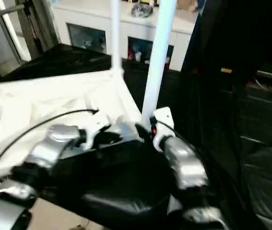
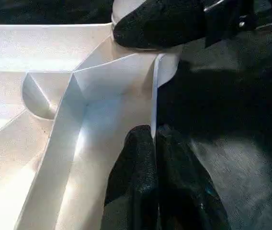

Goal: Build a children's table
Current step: Rotate leg to tighten

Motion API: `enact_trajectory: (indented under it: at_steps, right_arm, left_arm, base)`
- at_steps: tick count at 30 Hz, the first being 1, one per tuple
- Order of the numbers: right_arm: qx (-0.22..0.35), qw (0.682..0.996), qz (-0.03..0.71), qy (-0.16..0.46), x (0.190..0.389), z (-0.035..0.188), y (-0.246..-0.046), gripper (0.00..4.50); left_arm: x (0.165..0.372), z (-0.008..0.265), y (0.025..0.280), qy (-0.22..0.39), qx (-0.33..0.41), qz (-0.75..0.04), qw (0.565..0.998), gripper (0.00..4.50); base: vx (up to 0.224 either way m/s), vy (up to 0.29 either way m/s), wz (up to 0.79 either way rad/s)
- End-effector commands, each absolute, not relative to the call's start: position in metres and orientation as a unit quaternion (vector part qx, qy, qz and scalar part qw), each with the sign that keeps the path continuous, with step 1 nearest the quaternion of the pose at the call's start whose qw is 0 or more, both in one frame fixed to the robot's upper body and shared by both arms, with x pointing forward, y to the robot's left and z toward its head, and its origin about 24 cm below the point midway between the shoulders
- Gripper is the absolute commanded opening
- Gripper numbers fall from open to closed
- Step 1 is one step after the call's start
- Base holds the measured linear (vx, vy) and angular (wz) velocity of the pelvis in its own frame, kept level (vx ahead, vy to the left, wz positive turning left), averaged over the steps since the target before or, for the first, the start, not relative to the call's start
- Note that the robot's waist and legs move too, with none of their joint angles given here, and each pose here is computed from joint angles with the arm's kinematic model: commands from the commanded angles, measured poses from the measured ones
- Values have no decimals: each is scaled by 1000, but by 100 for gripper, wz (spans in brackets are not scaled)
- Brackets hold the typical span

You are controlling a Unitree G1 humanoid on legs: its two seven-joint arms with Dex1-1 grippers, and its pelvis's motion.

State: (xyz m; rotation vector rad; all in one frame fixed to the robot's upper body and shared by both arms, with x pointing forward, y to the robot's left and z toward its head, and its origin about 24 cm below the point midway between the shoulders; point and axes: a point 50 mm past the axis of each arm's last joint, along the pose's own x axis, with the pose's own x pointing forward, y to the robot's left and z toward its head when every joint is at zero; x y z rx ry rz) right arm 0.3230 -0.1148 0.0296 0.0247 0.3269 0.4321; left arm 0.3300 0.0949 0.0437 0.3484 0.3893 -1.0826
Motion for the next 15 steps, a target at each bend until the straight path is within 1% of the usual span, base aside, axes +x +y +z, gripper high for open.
enact_trajectory:
  at_steps: [1,2,3,5,7,8,9,10,14,15]
  right_arm:
    - [20,922,327,207,302,9,-68,322]
    - [34,919,337,204,302,11,-67,322]
    - [39,914,352,196,302,14,-68,339]
    - [24,912,366,187,302,16,-70,357]
    - [9,900,402,170,299,21,-73,357]
    - [9,899,404,169,299,21,-73,357]
    - [4,885,440,153,296,26,-76,357]
    - [4,876,459,149,294,28,-78,357]
    - [-4,855,501,134,289,34,-85,357]
    - [-9,841,524,135,286,36,-91,357]
  left_arm:
    - [331,65,55,116,145,-538,822,0]
    - [330,64,56,117,147,-544,818,0]
    - [328,63,59,119,150,-554,810,0]
    - [326,62,63,119,155,-567,800,0]
    - [323,61,72,125,163,-579,789,0]
    - [323,61,72,125,164,-580,788,0]
    - [321,61,78,127,166,-594,777,0]
    - [319,61,81,126,169,-603,770,0]
    - [315,60,91,132,178,-622,751,0]
    - [313,59,97,137,191,-630,740,0]
  base:
    - [0,0,0]
    - [0,0,0]
    - [0,0,0]
    - [0,0,0]
    - [0,0,0]
    - [0,0,0]
    - [0,0,0]
    - [0,0,0]
    - [0,0,0]
    - [0,0,0]
